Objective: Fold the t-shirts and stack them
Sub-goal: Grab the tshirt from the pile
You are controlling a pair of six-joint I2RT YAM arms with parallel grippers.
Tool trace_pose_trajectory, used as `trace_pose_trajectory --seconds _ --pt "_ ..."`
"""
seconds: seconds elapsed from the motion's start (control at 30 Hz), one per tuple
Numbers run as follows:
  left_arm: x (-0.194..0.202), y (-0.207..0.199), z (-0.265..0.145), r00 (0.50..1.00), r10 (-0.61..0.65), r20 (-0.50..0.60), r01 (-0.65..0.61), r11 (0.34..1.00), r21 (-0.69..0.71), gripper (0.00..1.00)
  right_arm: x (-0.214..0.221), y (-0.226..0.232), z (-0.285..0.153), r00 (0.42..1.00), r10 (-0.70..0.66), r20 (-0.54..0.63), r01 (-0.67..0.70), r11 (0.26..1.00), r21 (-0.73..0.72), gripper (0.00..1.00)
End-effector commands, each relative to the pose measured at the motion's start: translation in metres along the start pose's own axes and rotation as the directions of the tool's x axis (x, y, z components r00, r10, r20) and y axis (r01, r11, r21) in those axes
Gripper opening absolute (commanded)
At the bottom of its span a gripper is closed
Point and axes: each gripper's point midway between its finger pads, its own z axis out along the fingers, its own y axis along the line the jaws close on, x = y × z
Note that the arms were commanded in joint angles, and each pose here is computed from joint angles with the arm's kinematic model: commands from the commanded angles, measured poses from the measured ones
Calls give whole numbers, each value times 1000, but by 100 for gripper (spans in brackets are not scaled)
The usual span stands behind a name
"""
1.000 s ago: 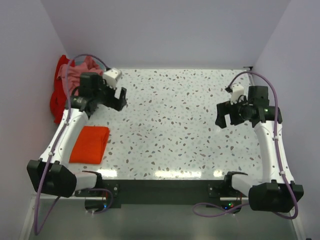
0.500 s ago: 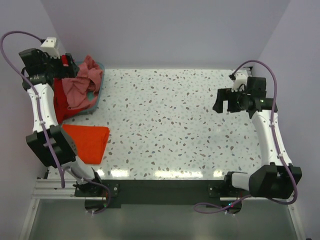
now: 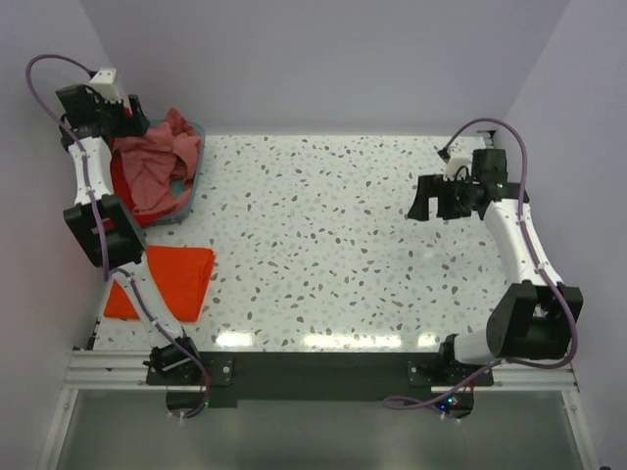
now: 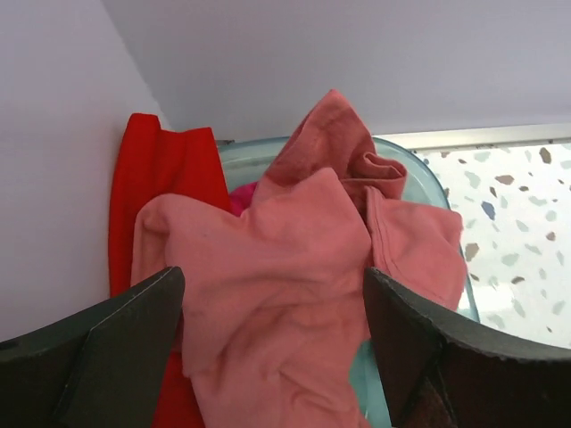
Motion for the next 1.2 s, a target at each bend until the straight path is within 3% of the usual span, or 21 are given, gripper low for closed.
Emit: trace_pose_trajectory --seconds 0.0,0.33,0.5,0.7,0.73,0.8,0.83,0.87,1.03,1.17 --pt "-33 7 21 993 62 98 -57 997 -56 86 -16 4 -4 999 -19 31 20 1000 -22 99" --pt "36 9 53 999 41 -29 -43 996 -81 88 -20 -5 -5 999 -30 18 29 999 26 99" --pt "63 -1 49 996 17 -92 -20 999 -36 82 -18 -9 -6 999 -46 8 46 998 42 99" --pt "63 -8 48 995 17 -103 -20 999 -25 49 -15 -10 -9 998 -62 -6 62 997 52 99" --pt "60 -9 48 995 22 -99 -25 1000 -20 37 -15 -10 -11 998 -64 -5 64 997 52 99" --pt "43 -11 45 997 29 -64 -30 999 -12 26 -15 -8 -14 997 -72 -1 72 996 53 99" --pt "35 -12 42 999 18 -46 -18 1000 -11 9 -15 -8 -15 997 -73 0 73 996 53 99" --pt "18 -15 37 1000 25 -13 -25 1000 -7 2 -15 -7 -16 997 -76 4 76 996 54 99" --pt "-78 -27 -7 977 42 207 -43 999 -2 0 -16 -2 -22 997 -71 30 70 996 47 99" --pt "-158 -51 -61 913 80 401 -92 996 10 0 -20 3 -30 996 -74 56 71 996 49 99"
